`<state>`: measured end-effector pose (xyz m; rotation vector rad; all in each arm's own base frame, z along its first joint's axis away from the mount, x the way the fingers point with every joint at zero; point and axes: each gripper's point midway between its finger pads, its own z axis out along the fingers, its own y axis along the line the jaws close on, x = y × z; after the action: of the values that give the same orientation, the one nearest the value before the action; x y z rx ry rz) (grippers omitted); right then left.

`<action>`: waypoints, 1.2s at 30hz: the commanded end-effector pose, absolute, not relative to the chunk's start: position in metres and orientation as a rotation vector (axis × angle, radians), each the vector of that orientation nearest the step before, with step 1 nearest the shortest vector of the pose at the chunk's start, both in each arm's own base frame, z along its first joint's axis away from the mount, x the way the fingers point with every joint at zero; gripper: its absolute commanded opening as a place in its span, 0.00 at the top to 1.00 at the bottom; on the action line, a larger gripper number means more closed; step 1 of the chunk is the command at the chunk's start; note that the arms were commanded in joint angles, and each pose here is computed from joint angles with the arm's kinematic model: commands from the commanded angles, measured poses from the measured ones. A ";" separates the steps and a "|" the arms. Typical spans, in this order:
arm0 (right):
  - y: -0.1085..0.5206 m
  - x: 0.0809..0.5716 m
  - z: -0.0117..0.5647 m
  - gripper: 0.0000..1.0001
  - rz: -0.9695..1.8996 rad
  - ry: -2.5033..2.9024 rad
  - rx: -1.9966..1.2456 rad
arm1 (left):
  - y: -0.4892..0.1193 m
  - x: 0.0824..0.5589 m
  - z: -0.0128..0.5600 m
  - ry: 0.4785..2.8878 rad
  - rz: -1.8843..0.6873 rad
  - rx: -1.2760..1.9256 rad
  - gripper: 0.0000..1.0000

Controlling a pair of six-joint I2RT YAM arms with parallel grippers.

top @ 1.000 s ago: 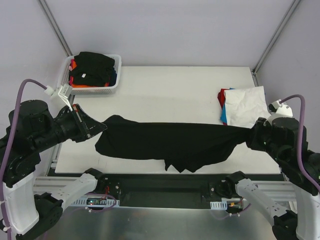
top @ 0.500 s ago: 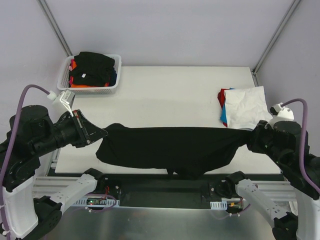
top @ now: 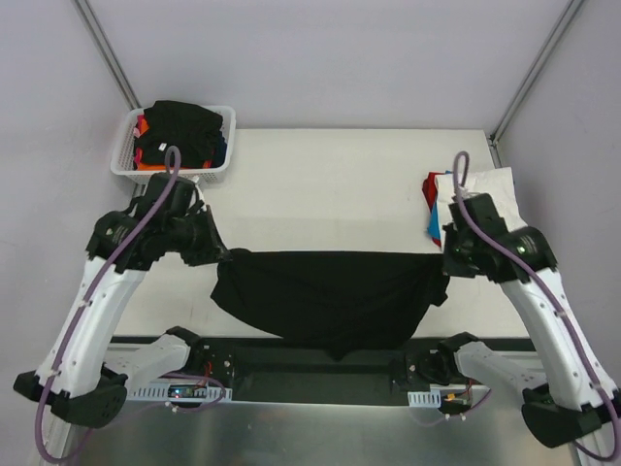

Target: Fold and stack the t-shirts

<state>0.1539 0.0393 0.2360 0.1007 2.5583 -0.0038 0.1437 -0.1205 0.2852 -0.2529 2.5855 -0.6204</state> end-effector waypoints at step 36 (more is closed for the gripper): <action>0.113 0.279 0.159 0.29 0.336 2.860 -0.008 | -0.143 0.297 0.185 2.750 -0.594 -0.321 0.25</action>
<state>0.2852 0.1060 0.1471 0.0047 2.9076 0.2495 0.3138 -0.1307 0.1826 -0.3981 2.7528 -0.5156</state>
